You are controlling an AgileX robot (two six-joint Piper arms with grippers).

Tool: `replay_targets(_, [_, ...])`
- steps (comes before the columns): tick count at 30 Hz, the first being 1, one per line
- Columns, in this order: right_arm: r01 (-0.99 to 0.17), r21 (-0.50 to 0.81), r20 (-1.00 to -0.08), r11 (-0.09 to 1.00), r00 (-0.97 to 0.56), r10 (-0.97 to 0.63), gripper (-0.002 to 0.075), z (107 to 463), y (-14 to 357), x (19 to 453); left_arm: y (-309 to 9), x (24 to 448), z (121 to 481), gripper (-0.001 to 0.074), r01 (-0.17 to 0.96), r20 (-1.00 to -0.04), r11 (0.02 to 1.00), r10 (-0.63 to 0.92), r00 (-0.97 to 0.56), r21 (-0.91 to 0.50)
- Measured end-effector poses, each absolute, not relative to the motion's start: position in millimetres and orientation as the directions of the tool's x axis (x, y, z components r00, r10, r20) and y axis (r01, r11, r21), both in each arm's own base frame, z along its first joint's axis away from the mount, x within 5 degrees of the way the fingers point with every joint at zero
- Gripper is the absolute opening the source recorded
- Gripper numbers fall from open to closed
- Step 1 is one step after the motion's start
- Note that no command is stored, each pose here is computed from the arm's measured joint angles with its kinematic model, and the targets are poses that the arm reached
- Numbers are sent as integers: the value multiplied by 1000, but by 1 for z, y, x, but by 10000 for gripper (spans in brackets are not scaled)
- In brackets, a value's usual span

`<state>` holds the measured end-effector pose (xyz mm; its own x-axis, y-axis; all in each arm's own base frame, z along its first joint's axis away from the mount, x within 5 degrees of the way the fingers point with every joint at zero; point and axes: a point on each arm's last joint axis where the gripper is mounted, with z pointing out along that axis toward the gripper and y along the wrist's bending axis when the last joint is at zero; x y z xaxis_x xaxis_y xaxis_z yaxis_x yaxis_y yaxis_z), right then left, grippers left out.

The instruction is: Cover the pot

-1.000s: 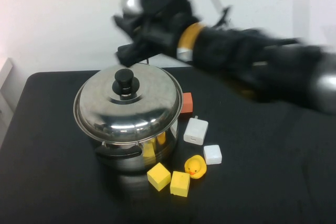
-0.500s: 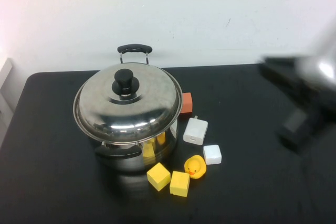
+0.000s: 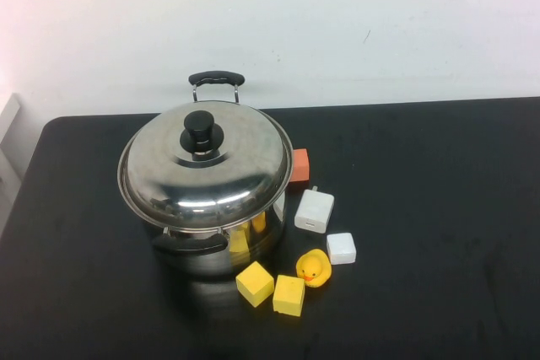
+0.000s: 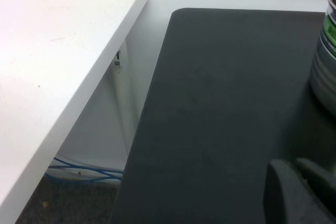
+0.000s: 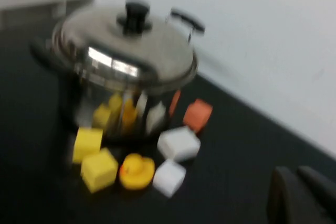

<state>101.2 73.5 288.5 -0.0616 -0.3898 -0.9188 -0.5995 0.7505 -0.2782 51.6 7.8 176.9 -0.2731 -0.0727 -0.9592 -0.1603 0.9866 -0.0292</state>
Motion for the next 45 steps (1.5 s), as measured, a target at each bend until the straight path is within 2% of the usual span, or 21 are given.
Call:
replay_targets(4, [-599,-251,-919,760,-100,-382,0,258,60,88,8,52,177,-1,-160,-959,987,-73,-273,-29])
replay_targets(8, [-549,-269,-932,791,-60,-359,0,233,45,76,8,52,177,-1,-160,-959,987,-73,-273,-29])
replay_targets(13, [-357,-269,-945,894,-80,-316,0,206,23,67,8,52,177,-1,-160,-959,987,-73,-273,-29])
replay_targets(16, [-192,-257,-953,947,-114,-282,0,192,10,64,8,52,177,-1,-160,-959,987,-73,-273,-29])
replay_targets(18, [-94,-233,-961,968,-133,-244,0,188,4,62,8,52,177,-1,-160,-959,987,-73,-273,-29])
replay_targets(21, [-7,-212,-963,977,-169,-210,0,184,-1,58,8,52,177,-1,-160,-959,987,-73,-273,-29])
replay_targets(30, [11,-159,-935,987,-323,-146,-1,170,-2,52,8,52,177,-1,-160,-959,987,-73,-273,-29])
replay_targets(45, [15,-212,-920,977,-341,-194,-1,170,-5,51,8,52,177,-1,-160,-959,987,-73,-273,-29])
